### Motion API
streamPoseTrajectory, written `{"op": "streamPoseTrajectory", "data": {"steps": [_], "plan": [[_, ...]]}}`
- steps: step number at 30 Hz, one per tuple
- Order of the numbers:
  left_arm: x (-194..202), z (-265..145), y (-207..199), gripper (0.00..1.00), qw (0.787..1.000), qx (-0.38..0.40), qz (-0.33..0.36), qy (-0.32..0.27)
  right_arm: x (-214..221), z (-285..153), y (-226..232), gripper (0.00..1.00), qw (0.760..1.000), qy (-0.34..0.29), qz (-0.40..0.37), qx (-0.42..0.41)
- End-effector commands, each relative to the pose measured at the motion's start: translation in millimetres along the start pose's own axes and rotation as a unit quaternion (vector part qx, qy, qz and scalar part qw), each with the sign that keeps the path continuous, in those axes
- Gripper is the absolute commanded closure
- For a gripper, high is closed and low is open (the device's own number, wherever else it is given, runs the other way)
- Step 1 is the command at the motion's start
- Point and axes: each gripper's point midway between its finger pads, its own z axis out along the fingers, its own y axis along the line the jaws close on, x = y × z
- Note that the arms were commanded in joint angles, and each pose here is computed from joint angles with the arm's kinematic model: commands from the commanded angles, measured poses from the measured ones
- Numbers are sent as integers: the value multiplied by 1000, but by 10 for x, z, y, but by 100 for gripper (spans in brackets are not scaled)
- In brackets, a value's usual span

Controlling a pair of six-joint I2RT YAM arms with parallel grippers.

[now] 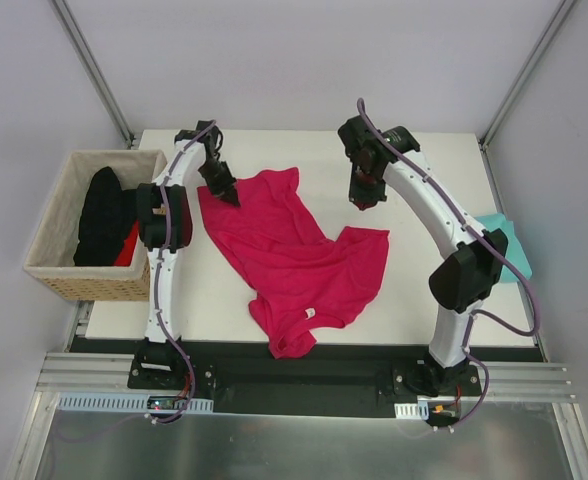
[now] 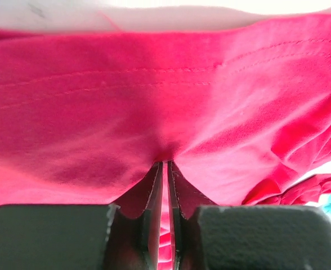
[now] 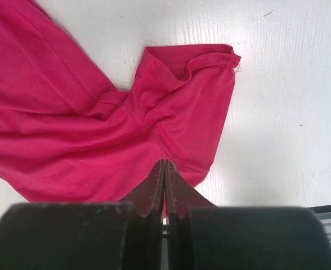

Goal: Fold and stack the t-shirts
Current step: Flatten out the tshirt

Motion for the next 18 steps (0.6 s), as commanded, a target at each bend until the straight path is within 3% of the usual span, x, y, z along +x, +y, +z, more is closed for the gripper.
{"op": "streamPoseTrajectory", "data": {"steps": [1,9,18], "plan": [[-270,-387,-86,94,998,25,-17,-62,-18,-86,24,99,1000,4,5,-3],[-483,-622,-112,93,993,58,-31,-102,95,38,37,99,999,30,-21,11],[-278,-917,-317,94,990,93,14,-103,687,340,177,99,995,87,-40,10]]}}
